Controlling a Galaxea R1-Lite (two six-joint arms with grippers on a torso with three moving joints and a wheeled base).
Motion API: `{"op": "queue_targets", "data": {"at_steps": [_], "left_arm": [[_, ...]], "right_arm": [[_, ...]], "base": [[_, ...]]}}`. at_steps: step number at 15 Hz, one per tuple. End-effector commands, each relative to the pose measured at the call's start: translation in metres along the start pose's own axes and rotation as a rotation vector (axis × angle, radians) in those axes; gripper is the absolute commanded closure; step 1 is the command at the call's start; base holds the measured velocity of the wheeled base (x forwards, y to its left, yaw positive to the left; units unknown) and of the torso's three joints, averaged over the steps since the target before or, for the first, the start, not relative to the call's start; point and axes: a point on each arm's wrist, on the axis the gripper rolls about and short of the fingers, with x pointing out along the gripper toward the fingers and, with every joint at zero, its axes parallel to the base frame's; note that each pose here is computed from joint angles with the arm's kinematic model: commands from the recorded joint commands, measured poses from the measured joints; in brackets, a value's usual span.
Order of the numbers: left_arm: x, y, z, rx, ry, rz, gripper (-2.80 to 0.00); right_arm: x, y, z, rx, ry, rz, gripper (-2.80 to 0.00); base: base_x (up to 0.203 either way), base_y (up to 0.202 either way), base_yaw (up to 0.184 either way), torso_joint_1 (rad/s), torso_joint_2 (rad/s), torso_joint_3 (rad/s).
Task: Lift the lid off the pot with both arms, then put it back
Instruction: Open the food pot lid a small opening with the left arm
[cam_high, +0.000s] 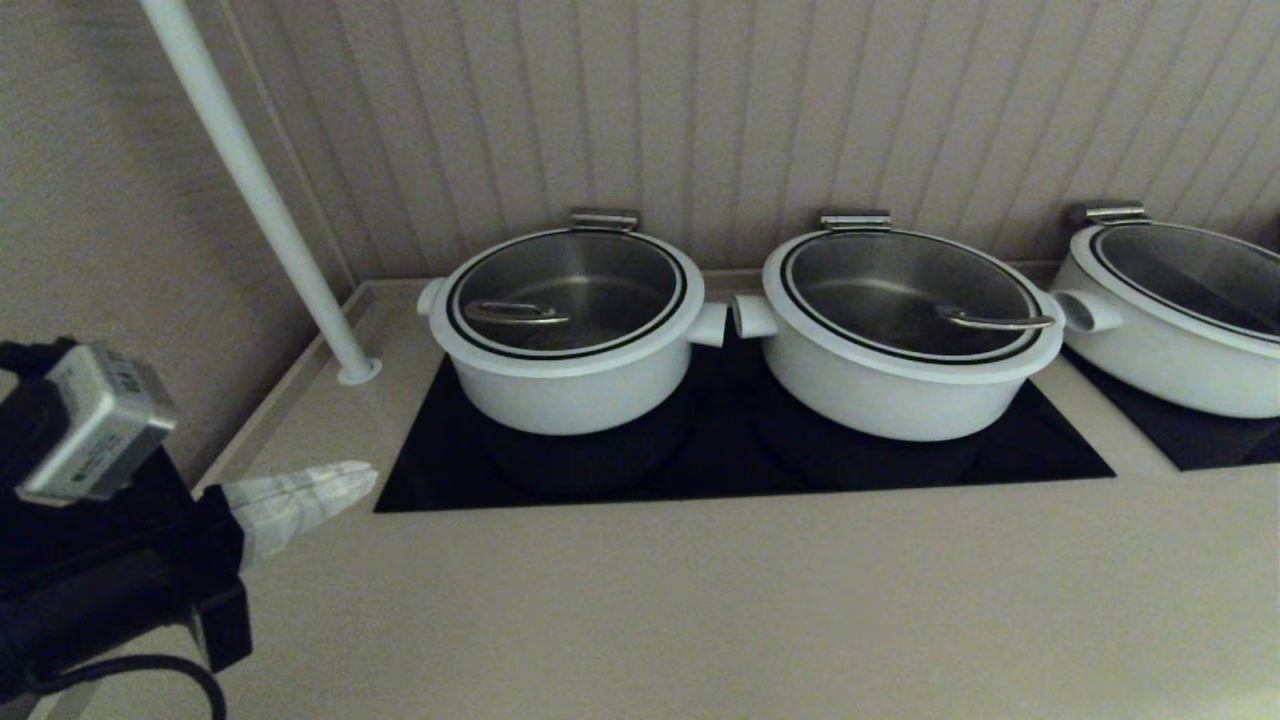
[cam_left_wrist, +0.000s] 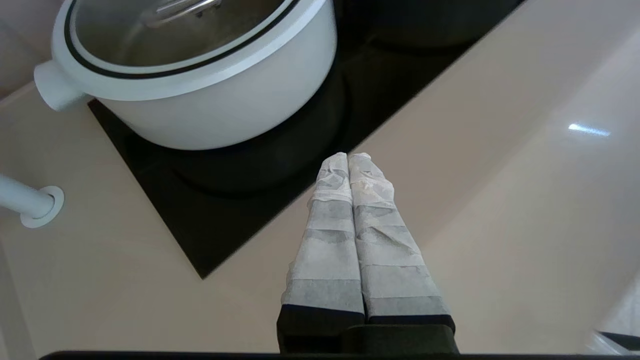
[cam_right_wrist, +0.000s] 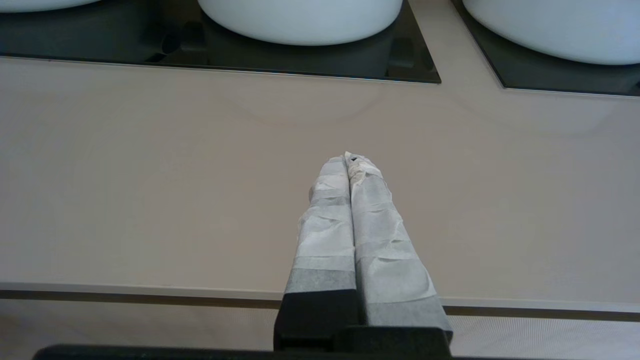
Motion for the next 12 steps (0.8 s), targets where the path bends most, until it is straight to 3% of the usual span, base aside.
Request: {"op": "queue_targets", "data": {"at_steps": [1, 12], "left_arm": [[0.025, 0.007, -0.007, -0.013, 0.048, -0.014, 0.00], [0.099, 0.034, -0.007, -0.010, 0.024, 0.045, 0.00]], "right_arm": [[0.000, 0.000, 0.000, -0.002, -0.001, 0.000, 0.00], [0.000, 0.000, 0.000, -0.002, 0.000, 0.001, 0.00]], "base": [[0.000, 0.000, 0.000, 0.000, 0.00, 0.000], [0.000, 0.000, 0.000, 0.000, 0.00, 0.000]]}}
